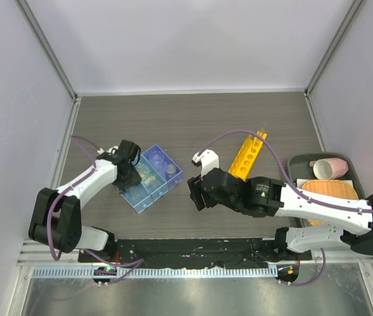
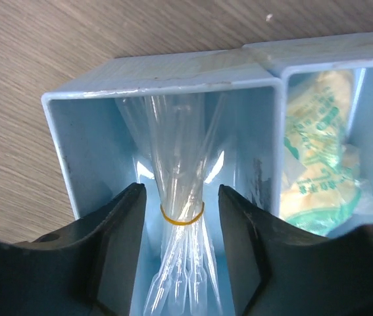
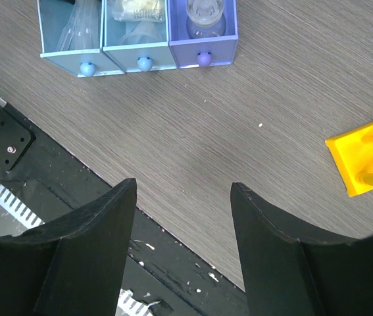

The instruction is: Organize the chemistry lab equipment

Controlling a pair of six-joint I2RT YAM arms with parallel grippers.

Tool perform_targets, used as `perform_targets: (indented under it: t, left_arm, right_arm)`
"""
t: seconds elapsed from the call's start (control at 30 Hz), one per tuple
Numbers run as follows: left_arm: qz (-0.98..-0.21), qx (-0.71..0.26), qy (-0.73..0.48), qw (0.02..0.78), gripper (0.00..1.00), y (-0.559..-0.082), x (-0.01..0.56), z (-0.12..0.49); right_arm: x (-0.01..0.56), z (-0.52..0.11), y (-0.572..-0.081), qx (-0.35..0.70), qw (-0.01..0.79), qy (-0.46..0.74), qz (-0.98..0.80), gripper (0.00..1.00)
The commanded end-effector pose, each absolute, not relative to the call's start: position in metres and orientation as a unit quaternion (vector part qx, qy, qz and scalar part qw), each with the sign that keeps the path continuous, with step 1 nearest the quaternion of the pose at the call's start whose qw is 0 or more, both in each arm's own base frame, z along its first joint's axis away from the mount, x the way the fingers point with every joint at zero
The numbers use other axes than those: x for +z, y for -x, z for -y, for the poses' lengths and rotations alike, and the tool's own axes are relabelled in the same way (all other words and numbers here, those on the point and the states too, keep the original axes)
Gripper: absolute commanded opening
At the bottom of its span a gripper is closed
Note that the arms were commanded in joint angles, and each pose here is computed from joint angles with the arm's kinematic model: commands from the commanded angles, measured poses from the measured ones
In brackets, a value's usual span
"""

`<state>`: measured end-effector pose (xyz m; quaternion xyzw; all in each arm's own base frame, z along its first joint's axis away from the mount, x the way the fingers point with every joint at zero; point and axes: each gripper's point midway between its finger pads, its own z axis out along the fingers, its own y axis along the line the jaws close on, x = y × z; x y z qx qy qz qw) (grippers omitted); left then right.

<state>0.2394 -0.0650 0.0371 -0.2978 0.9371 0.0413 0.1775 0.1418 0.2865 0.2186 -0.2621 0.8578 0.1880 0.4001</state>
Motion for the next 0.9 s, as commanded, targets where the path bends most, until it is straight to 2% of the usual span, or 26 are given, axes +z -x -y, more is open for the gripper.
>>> perform_targets:
  t: [0.0, 0.17, 0.43, 0.67, 0.87]
  left_arm:
    - [-0.933, 0.037, 0.307, 0.183, 0.61, -0.244, 0.035, 0.066]
    - [-0.933, 0.030, 0.307, 0.183, 0.64, -0.246, 0.043, 0.068]
    - [-0.931, 0.007, 0.301, 0.208, 0.65, -0.254, 0.094, 0.073]
    - [-0.921, -0.069, 0.281, 0.262, 0.66, -0.266, 0.172, 0.089]
    - [-0.913, -0.161, 0.243, 0.286, 0.66, -0.257, 0.220, 0.111]
  right_arm:
    - [0.227, -0.293, -0.142, 0.205, 0.411, 0.260, -0.849, 0.64]
    - [0.228, -0.291, -0.141, 0.209, 0.412, 0.259, -0.848, 0.64]
    - [0.233, -0.291, -0.142, 0.214, 0.416, 0.254, -0.846, 0.64]
    - [0.233, -0.293, -0.145, 0.209, 0.419, 0.249, -0.848, 0.64]
    - [0.235, -0.291, -0.150, 0.198, 0.427, 0.235, -0.850, 0.64]
